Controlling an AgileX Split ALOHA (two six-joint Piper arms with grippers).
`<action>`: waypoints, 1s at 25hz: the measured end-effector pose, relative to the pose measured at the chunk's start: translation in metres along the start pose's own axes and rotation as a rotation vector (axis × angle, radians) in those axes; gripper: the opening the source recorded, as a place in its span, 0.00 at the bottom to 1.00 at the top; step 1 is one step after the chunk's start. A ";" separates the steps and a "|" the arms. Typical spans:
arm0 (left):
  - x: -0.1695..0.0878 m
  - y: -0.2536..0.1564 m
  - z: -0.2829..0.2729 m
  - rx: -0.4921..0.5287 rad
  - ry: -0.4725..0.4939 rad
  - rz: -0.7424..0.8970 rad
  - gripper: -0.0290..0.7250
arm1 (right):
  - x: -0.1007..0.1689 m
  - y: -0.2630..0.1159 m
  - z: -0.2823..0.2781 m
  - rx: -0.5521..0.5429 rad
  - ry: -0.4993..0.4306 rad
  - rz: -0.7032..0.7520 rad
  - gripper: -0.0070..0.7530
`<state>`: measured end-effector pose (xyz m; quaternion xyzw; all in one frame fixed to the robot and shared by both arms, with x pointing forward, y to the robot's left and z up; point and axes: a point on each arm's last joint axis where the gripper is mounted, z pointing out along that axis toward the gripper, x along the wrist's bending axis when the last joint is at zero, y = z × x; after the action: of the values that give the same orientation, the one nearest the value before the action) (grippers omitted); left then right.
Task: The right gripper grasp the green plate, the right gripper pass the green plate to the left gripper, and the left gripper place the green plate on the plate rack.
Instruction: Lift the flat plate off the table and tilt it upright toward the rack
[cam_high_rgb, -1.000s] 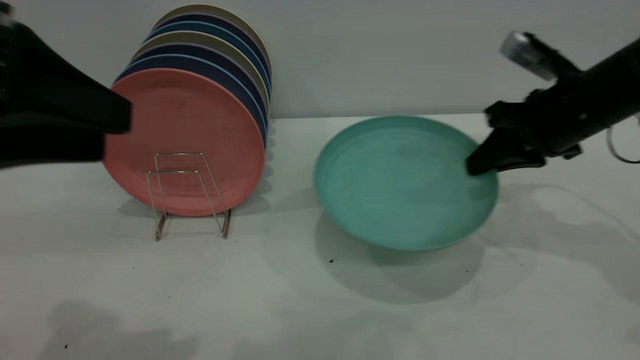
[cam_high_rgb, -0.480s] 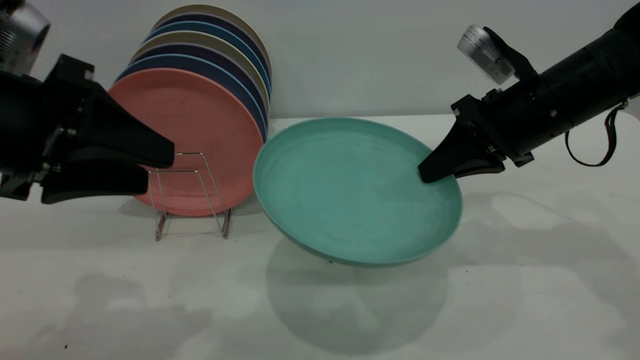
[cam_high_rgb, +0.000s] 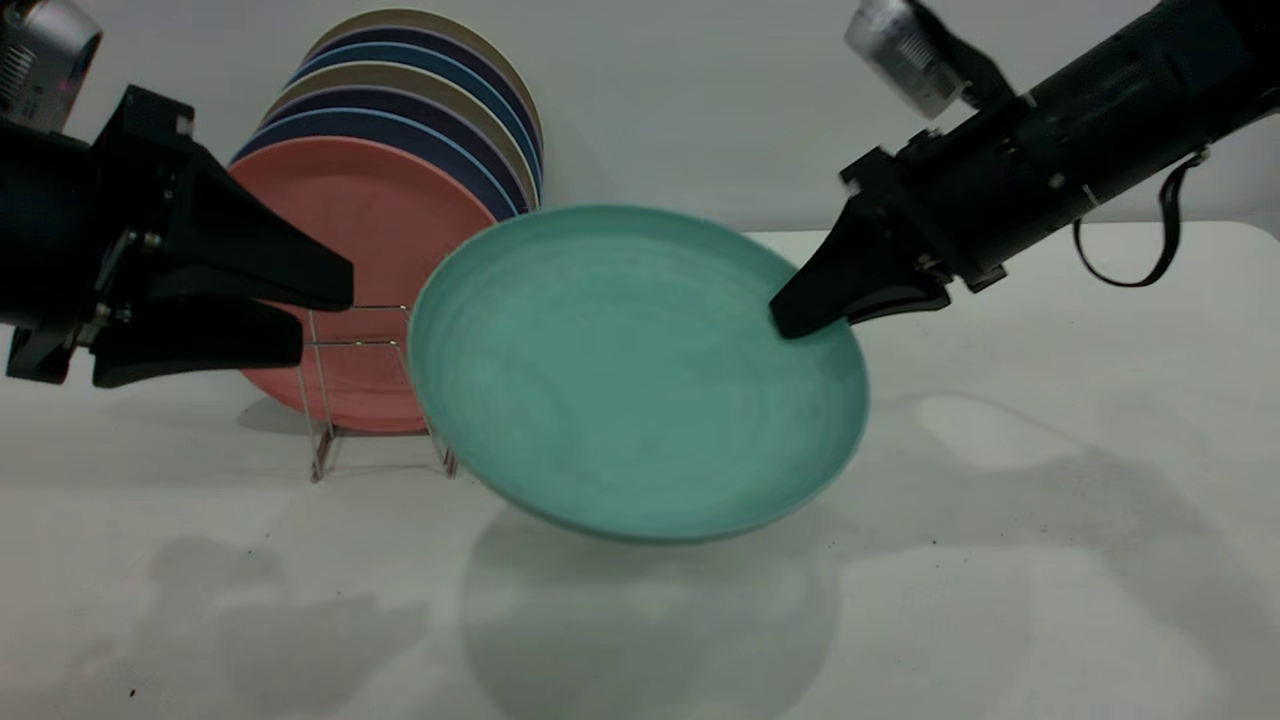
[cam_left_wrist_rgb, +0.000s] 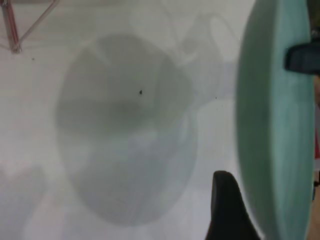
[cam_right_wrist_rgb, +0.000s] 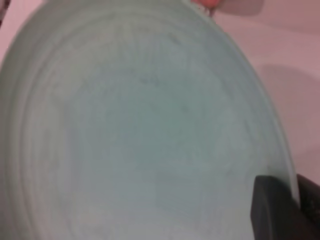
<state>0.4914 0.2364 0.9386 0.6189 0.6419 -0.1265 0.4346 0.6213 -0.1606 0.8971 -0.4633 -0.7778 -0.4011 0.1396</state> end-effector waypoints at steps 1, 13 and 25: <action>0.000 0.000 0.000 -0.001 -0.001 -0.001 0.66 | 0.002 0.000 0.002 0.004 0.000 -0.005 0.03; 0.000 0.000 0.000 -0.002 -0.001 -0.002 0.66 | 0.039 0.000 0.029 0.013 0.097 -0.010 0.03; 0.000 0.002 0.000 -0.017 0.001 0.021 0.37 | 0.061 0.008 0.039 -0.073 0.190 0.021 0.13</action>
<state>0.4928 0.2367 0.9391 0.6219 0.6366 -0.1163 0.4410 0.6016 -0.0919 0.9117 -0.4360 -0.7412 -0.4697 0.1998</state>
